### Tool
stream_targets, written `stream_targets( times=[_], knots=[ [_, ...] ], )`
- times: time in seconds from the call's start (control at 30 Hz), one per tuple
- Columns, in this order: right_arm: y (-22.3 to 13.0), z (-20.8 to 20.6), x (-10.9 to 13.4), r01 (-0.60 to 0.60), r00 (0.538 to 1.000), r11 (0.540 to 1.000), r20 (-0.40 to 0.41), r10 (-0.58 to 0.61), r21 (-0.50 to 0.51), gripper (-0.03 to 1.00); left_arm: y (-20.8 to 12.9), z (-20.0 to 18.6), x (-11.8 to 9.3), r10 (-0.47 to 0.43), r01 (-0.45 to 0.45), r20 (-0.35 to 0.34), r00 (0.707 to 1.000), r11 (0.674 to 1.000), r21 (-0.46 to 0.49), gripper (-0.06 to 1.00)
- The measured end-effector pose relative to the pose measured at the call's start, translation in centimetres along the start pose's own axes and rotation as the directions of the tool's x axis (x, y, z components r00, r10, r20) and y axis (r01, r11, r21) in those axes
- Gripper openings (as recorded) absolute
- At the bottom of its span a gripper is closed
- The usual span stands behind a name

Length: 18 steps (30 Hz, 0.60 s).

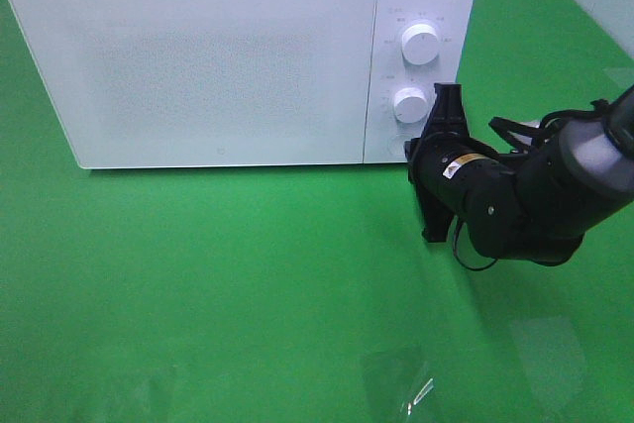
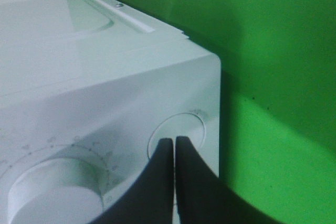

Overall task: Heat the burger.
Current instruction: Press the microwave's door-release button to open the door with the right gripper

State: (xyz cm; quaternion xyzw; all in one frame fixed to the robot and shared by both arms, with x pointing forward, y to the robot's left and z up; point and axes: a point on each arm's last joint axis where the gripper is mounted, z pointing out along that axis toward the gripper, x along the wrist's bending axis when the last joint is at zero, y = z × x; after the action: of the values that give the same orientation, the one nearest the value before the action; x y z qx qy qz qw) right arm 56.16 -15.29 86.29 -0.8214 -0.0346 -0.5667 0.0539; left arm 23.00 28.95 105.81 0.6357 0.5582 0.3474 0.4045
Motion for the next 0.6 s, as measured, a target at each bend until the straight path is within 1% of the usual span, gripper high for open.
stream_targets(
  times=[0.23, 0.37, 0.53, 0.6],
  knots=[
    [-0.3, 0.6, 0.7, -0.040, 0.999, 0.999, -0.009, 0.040, -0.023, 0.00, 0.0, 0.0, 0.0, 0.000, 0.000, 0.000, 1.000, 1.000, 0.000, 0.92],
    [-1.1, 0.3, 0.4, -0.054, 0.999, 0.998, 0.000, 0.054, -0.028, 0.00, 0.0, 0.0, 0.0, 0.000, 0.000, 0.000, 1.000, 1.000, 0.000, 0.92],
    [-1.2, 0.2, 0.3, -0.049, 0.999, 0.998, 0.004, 0.049, -0.043, 0.00, 0.0, 0.0, 0.0, 0.000, 0.000, 0.000, 1.000, 1.000, 0.000, 0.92],
    [-0.9, 0.3, 0.0, -0.035, 0.999, 0.996, -0.010, 0.035, -0.079, 0.00, 0.0, 0.0, 0.0, 0.000, 0.000, 0.000, 1.000, 1.000, 0.000, 0.92]
  ],
)
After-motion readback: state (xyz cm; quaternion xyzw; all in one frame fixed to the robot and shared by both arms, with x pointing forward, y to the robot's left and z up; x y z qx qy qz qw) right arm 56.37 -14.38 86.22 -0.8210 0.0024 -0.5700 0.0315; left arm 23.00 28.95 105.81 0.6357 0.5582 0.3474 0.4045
